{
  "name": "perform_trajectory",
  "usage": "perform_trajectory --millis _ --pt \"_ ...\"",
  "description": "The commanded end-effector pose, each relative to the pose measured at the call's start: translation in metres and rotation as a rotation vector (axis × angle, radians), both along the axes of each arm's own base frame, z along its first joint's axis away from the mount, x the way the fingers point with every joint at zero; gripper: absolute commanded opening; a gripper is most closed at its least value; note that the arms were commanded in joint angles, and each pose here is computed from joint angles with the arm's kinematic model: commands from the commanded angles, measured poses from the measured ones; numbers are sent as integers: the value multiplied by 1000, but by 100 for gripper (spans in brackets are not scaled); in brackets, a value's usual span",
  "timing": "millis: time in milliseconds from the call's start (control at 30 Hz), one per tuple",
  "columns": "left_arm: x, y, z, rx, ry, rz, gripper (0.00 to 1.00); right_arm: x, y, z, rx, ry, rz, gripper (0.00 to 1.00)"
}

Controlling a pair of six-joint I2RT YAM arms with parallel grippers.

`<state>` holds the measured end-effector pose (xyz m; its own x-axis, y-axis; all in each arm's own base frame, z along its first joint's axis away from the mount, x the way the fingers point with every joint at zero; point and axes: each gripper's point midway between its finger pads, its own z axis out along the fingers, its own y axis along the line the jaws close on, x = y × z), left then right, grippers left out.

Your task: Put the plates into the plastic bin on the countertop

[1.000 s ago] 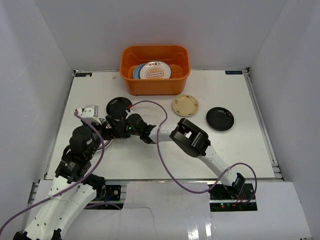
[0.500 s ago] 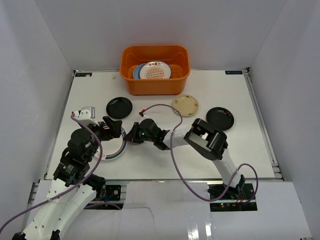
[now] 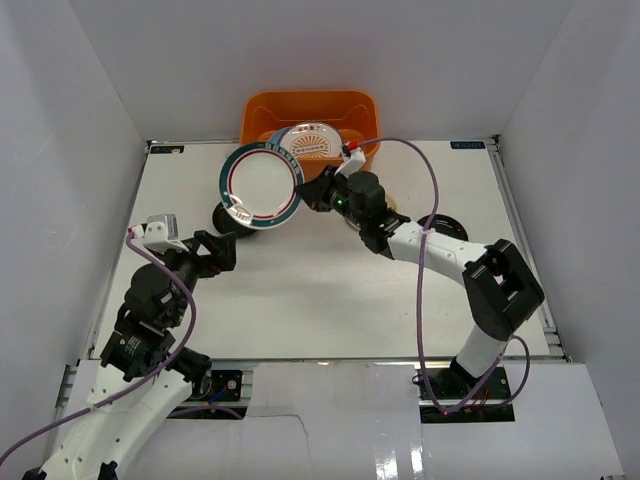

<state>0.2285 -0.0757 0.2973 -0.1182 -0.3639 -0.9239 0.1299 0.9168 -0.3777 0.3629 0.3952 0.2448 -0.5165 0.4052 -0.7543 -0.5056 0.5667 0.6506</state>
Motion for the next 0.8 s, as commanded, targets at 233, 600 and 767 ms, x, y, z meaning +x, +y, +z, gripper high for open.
perform_trajectory --millis 233,600,767 --pt "13 -12 -20 29 48 -24 98 153 -65 86 37 -209 -298 8" --pt "23 -17 -35 77 94 -25 98 268 -88 36 -60 -151 -415 8" --pt "28 -18 -42 93 118 -20 98 282 -90 16 -78 -128 -405 8"
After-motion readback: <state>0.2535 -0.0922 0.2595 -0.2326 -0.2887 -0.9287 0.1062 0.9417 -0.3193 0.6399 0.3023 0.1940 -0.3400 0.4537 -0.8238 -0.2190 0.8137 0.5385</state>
